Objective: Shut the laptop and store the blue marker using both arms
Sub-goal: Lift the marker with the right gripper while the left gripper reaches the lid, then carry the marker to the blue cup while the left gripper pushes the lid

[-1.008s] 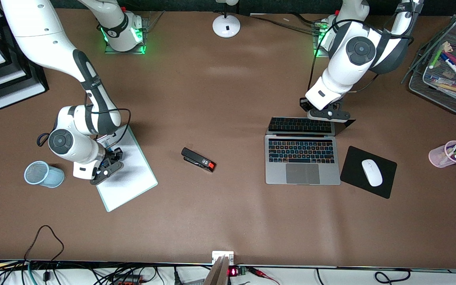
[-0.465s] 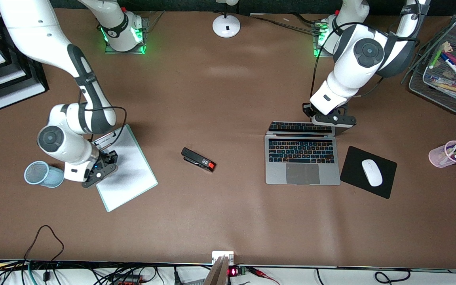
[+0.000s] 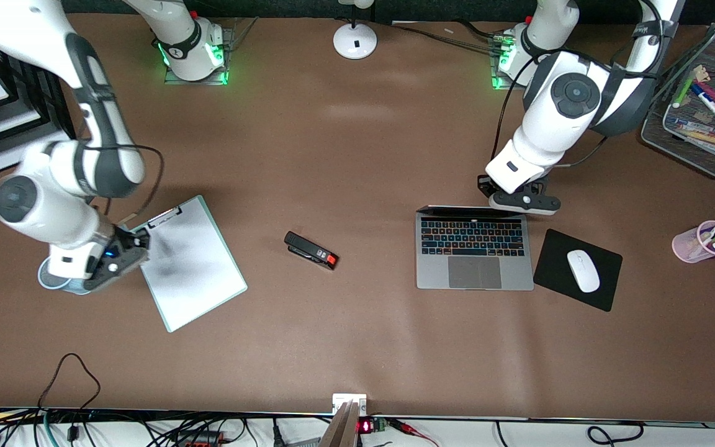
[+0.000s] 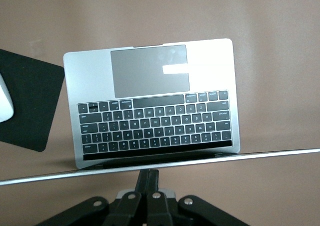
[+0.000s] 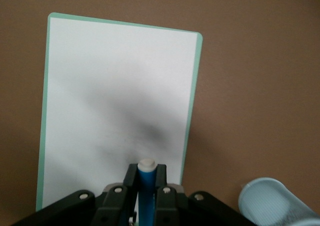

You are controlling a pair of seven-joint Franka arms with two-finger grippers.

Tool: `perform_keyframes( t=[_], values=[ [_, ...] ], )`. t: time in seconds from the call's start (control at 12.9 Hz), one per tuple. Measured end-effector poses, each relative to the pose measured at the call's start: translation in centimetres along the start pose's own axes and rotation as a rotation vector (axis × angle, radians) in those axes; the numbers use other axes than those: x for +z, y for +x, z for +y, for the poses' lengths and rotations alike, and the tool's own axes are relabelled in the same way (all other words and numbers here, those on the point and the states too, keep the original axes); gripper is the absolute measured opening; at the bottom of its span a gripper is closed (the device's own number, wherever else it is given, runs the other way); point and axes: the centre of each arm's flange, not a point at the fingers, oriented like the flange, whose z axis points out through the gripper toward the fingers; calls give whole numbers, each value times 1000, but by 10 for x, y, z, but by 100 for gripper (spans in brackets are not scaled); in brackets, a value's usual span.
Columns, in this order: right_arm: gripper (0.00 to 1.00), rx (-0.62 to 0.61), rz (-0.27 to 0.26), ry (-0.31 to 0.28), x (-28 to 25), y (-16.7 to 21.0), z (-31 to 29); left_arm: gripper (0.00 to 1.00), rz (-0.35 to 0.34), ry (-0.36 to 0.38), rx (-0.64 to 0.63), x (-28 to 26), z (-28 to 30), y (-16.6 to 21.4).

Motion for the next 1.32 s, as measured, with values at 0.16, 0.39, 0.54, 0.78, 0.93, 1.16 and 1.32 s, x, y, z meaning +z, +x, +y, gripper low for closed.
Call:
perform_keyframes(
  t=[0.16, 0.39, 0.54, 0.78, 0.93, 1.16, 1.32],
  values=[
    [18, -4, 37, 49, -36, -15, 12, 1, 2, -13, -2, 11, 0, 4],
    [18, -57, 99, 123, -87, -38, 34, 1, -1, -32, -10, 25, 0, 15],
    [18, -111, 142, 159, -111, -48, 49, 1, 2, -42, -16, 28, -2, 25],
    [18, -214, 243, 181, -127, -64, 71, 1, 13, -37, -7, 37, -7, 41],
    [18, -301, 321, 177, -134, -77, 87, 1, 28, -28, 9, 47, -11, 52],
    [18, -404, 415, 187, -137, -106, 111, 1, 36, -35, 13, 55, -12, 66],
    [18, -474, 481, 201, -135, -128, 128, 1, 45, -31, 23, 60, -13, 77]
  ],
)
